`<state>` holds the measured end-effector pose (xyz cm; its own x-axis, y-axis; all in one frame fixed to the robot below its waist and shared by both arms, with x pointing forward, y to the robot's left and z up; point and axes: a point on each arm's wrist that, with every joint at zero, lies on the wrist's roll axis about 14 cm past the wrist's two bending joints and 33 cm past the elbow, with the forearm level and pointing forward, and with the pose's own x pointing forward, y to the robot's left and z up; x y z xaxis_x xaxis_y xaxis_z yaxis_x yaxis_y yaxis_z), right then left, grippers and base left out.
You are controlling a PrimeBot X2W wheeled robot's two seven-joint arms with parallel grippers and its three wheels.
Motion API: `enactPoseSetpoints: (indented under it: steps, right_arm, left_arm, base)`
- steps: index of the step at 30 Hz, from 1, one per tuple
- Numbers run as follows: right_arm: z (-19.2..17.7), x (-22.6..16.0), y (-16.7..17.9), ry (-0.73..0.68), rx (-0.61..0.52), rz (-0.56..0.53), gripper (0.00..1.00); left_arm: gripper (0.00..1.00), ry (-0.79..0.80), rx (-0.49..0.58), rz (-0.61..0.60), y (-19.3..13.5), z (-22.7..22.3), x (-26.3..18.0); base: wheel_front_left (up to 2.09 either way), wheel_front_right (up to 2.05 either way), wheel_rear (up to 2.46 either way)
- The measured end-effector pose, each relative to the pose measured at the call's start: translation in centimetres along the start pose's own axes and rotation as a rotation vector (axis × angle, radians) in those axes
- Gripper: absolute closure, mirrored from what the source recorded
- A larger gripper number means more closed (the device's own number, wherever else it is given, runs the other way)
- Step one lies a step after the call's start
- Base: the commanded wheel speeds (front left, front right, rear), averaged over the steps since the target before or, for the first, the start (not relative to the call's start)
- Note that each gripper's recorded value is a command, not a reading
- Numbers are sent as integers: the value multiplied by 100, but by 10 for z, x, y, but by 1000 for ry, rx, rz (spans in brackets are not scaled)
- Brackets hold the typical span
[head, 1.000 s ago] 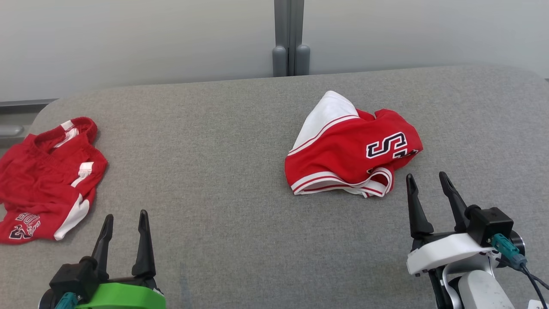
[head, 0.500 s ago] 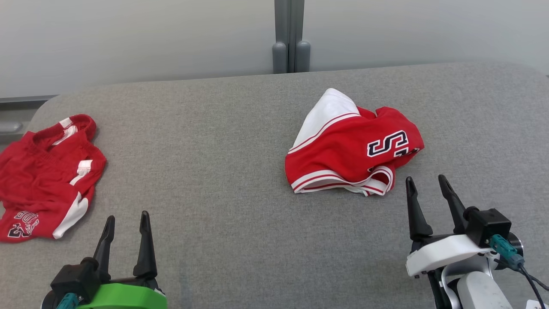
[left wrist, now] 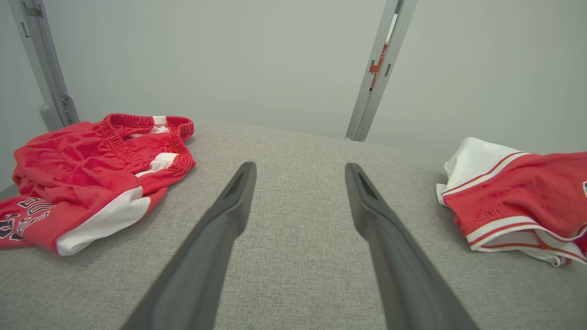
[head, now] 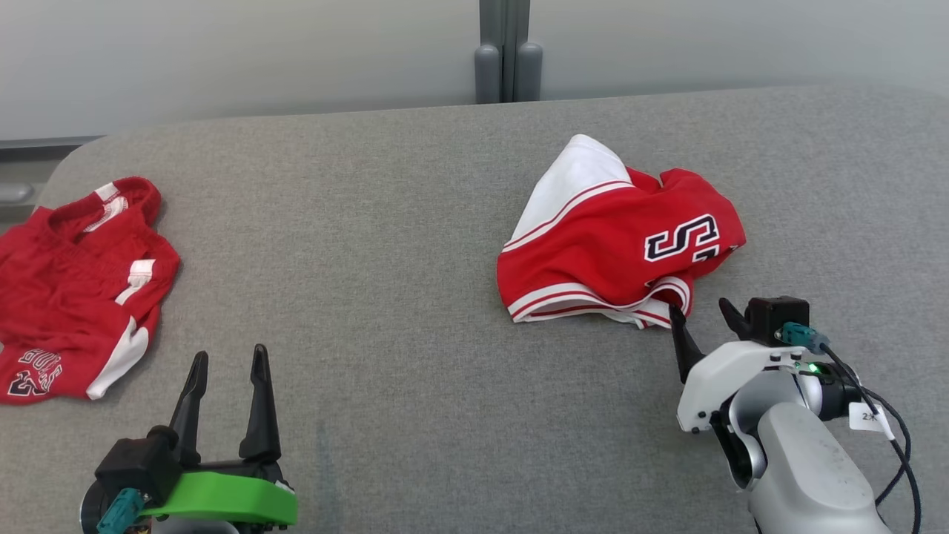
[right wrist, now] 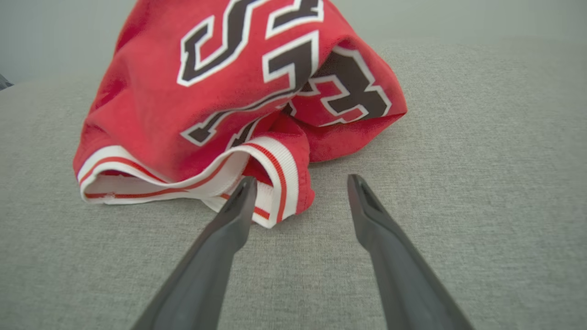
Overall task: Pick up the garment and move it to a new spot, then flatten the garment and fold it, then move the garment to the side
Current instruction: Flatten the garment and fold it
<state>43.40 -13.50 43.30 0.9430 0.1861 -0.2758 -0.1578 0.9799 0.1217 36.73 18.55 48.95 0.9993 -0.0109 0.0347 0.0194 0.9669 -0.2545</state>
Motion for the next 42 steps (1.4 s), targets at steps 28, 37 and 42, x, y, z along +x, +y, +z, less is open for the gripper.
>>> enactPoseSetpoints:
  steps: [28, 37, 42]
  right_arm:
    - [202, 40, 125, -489, -244, 335, 100]
    - [310, 31, 180, -702, -265, 466, 100]
    - [356, 17, 196, -815, -196, 513, 100]
  left_arm:
    - [0, -25, -8, 26, 7, 7, -4]
    - [0, -28, -14, 20, 4, 7, -3]
    - [0, -35, -12, 43, 10, 10, -7]
  base:
    - [0, 0, 0]
    - [0, 0, 0]
    - [0, 0, 0]
